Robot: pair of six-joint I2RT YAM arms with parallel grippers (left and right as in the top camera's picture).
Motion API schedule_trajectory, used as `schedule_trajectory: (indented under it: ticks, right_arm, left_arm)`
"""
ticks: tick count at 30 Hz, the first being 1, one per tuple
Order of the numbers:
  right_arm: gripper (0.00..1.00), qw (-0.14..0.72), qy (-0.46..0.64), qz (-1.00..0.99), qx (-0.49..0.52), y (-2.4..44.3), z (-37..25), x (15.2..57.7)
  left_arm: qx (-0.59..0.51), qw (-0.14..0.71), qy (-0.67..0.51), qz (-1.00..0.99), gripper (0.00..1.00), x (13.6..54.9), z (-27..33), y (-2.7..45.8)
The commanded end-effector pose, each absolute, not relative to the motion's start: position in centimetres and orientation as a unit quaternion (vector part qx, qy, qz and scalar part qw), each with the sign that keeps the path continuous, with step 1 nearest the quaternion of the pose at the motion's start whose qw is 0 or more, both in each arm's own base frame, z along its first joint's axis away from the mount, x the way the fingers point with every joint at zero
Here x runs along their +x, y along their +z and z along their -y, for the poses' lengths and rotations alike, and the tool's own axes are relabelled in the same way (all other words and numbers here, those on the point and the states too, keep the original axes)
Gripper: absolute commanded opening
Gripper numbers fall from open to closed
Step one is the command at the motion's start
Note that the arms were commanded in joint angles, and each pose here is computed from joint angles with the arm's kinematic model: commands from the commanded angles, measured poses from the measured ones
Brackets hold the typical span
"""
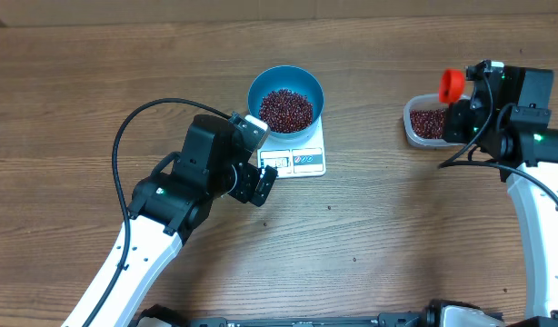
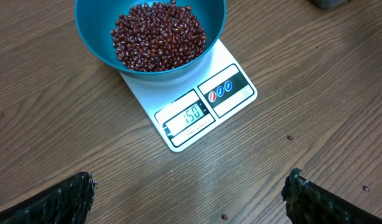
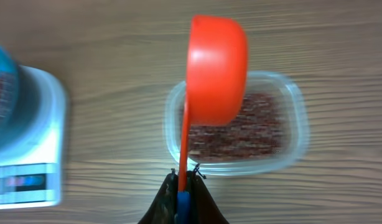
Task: Scoop item into bowl and weigh 150g on scale
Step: 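Carry the red scoop with the right gripper back to the tub, then lower the red scoop into the tub and open the right gripper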
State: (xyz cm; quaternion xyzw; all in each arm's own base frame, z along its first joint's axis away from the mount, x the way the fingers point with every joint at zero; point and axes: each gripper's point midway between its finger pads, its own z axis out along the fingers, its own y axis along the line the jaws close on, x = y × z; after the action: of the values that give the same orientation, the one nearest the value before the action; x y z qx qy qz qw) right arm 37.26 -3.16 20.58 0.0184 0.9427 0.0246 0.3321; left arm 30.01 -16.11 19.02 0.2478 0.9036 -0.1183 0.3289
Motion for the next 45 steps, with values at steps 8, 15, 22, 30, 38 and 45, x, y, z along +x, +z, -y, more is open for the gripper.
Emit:
schedule_trajectory:
  ticks: [8,15,22,30,38,45]
  right_arm:
    - [0.04,0.309,-0.127,-0.942,-0.041,21.4,7.0,36.3]
    - [0.04,0.31,-0.13,-0.941,-0.037,21.4,6.9,36.5]
    - [0.04,0.276,0.028,-0.955,0.104,17.2,4.3,37.8]
    - [0.04,0.223,0.106,-0.941,0.229,12.2,3.4,40.2]
    - [0.53,0.209,0.105,-0.942,0.241,11.5,3.4,39.9]
    - [0.87,0.183,0.052,-0.949,0.253,10.6,5.0,38.2]
  left_arm:
    - [0.244,0.327,-0.123,-0.905,0.99,30.1,16.2,18.9]
    - [0.244,0.327,-0.123,-0.905,1.0,30.1,16.2,18.9]
    - [0.244,0.327,-0.123,-0.905,1.0,30.1,16.2,18.9]
    - [0.244,0.327,-0.123,-0.905,1.0,30.1,16.2,18.9]
    - [0.244,0.327,-0.123,-0.905,0.99,30.1,16.2,18.9]
    - [0.244,0.327,-0.123,-0.905,1.0,30.1,16.2,18.9]
